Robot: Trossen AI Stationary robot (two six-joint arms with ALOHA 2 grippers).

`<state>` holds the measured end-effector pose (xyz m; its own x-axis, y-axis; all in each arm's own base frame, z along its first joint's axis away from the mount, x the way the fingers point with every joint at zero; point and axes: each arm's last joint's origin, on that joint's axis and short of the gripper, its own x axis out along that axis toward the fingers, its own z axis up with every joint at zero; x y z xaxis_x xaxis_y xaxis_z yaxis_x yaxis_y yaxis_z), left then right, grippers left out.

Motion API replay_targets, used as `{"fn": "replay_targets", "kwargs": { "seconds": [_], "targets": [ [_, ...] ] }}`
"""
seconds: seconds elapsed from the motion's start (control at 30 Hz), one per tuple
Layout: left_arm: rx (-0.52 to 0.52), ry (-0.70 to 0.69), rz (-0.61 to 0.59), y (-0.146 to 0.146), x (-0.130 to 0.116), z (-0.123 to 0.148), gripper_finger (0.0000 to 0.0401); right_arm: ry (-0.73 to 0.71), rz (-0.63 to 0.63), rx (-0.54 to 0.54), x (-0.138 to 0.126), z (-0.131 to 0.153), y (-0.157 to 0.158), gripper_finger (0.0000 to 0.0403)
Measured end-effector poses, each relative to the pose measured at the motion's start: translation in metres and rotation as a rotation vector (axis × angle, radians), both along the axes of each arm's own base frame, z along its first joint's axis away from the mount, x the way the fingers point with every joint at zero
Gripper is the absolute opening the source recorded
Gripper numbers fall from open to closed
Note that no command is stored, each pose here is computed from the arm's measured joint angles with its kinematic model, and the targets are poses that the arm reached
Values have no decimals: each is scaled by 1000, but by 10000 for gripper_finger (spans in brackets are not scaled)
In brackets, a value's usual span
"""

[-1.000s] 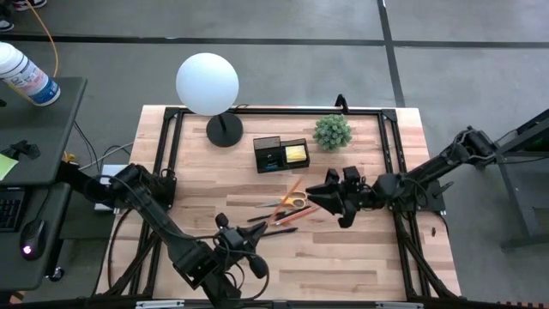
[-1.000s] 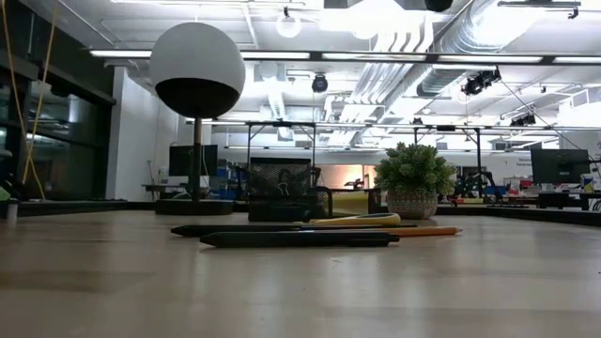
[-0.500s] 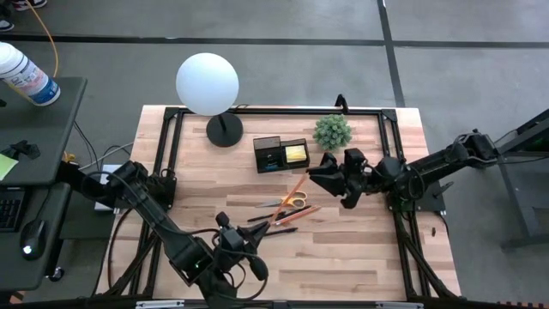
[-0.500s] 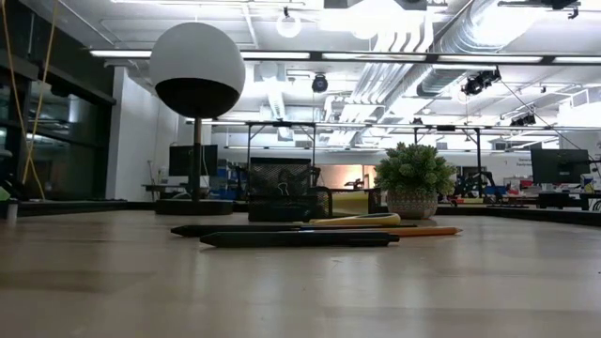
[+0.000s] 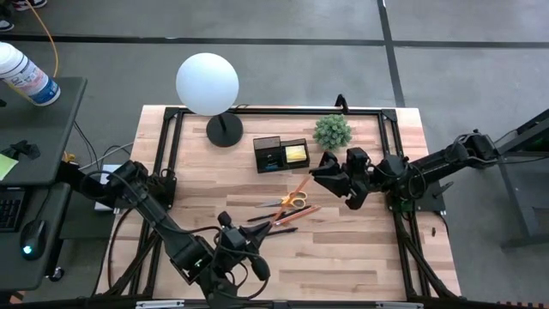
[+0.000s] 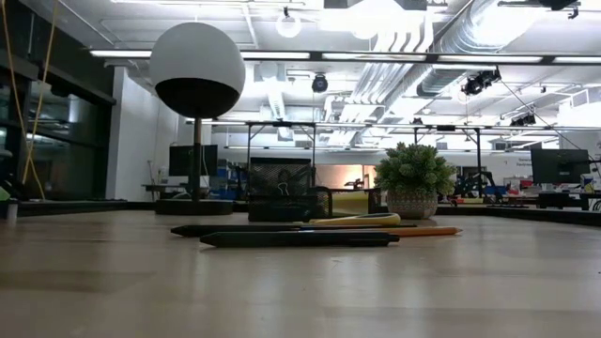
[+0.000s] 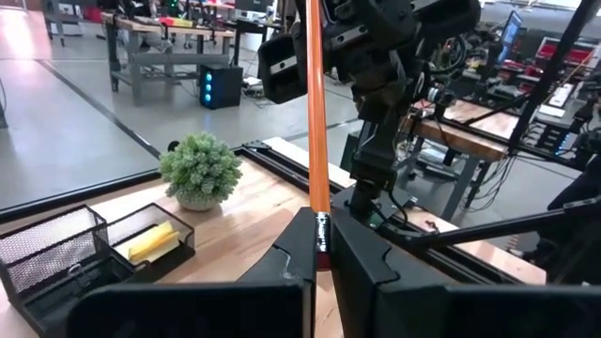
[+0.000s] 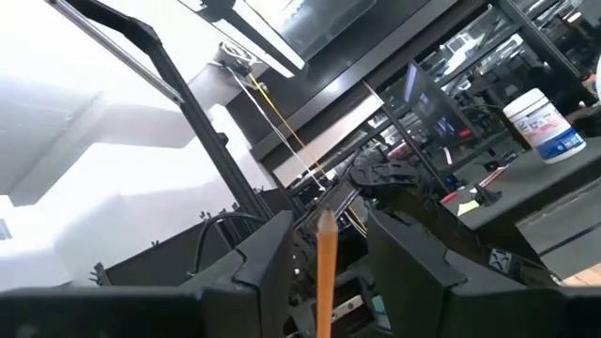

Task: Pick and place office supplies into organizer
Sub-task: Put the bottom orange pencil into the desk organizer

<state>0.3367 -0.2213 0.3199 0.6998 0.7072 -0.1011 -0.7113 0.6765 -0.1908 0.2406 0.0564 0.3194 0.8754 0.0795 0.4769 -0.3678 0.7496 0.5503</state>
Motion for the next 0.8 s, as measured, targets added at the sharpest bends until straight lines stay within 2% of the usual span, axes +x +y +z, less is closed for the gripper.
{"fn": "replay_targets", "kwargs": {
  "seconds": [0.43,0.67,0.8],
  "targets": [
    [-17,2,-5,7,8,2,5,4,22,-44,4,11,2,135],
    [28,24,-35,10,18,12,5,30,23,-53,6,12,3,134],
    [28,42,-68,14,23,14,5,26,24,-68,5,12,3,112]
  ]
}}
